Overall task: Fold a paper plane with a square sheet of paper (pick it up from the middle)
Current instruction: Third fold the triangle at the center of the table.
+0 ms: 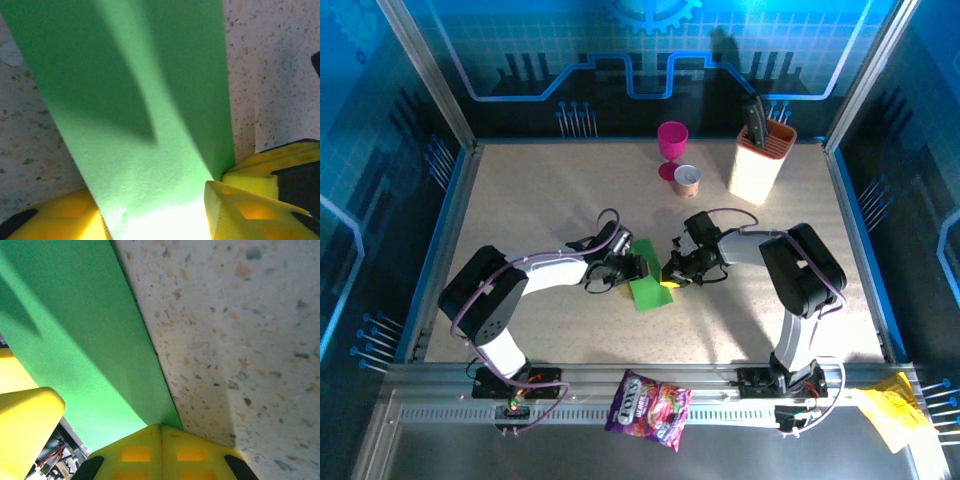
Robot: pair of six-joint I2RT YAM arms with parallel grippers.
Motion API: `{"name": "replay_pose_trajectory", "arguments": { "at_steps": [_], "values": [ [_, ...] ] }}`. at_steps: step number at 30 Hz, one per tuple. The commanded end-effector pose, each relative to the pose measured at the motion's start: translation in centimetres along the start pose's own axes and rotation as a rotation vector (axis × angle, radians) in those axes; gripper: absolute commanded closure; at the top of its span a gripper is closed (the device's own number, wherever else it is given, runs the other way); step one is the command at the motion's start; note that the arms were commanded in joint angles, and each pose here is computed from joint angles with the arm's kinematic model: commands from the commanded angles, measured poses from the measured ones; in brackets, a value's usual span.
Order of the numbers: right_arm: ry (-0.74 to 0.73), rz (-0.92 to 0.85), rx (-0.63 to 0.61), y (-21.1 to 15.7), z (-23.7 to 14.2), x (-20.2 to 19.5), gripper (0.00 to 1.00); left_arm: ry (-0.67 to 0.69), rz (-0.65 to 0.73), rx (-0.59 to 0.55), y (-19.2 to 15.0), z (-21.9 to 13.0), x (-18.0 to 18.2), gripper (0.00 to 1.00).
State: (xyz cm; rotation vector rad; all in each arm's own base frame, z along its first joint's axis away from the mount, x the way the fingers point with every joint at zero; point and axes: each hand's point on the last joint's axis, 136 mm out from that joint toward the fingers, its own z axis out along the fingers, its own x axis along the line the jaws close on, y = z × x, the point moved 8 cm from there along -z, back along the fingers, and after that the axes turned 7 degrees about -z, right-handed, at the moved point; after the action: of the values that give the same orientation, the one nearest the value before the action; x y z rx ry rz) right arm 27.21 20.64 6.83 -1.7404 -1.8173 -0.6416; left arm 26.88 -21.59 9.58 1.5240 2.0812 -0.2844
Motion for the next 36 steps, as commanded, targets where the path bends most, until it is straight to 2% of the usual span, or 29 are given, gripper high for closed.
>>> {"name": "replay_pose_trajectory", "arguments": {
  "at_steps": [1, 5, 13, 21, 29, 32, 36],
  "values": [
    [-0.205, 0.122, 0.065, -1.9, 1.1, -4.6, 0.97, 0.006, 0.065, 0.045, -0.1, 0.0, 0.1, 0.56],
    [-0.207, 0.121, 0.068, -2.0, 1.1, -4.6, 0.98, 0.006, 0.101, 0.067, -0.2, 0.1, 0.1, 0.61],
    [-0.196, 0.11, 0.065, -1.6, 0.9, -4.2, 0.97, 0.021, 0.137, 0.094, -0.4, 0.4, 0.4, 0.81],
    [-0.151, -0.002, 0.021, -0.1, -1.8, -0.7, 0.93, -0.002, 0.128, 0.123, -0.1, 0.2, 0.1, 0.88],
    [-0.167, -0.152, -0.043, -0.8, -5.7, 3.0, 0.8, -0.077, 0.071, 0.176, 1.1, -0.5, -0.1, 0.93],
    [-0.218, -0.226, -0.025, -1.9, -5.4, 3.5, 0.74, -0.107, 0.05, 0.212, 1.4, -0.4, -0.2, 0.96],
    [-0.285, -0.333, 0.013, -3.2, -4.1, 4.4, 0.59, -0.153, 0.021, 0.273, 1.7, -0.3, -0.4, 0.97]
  ]
}}
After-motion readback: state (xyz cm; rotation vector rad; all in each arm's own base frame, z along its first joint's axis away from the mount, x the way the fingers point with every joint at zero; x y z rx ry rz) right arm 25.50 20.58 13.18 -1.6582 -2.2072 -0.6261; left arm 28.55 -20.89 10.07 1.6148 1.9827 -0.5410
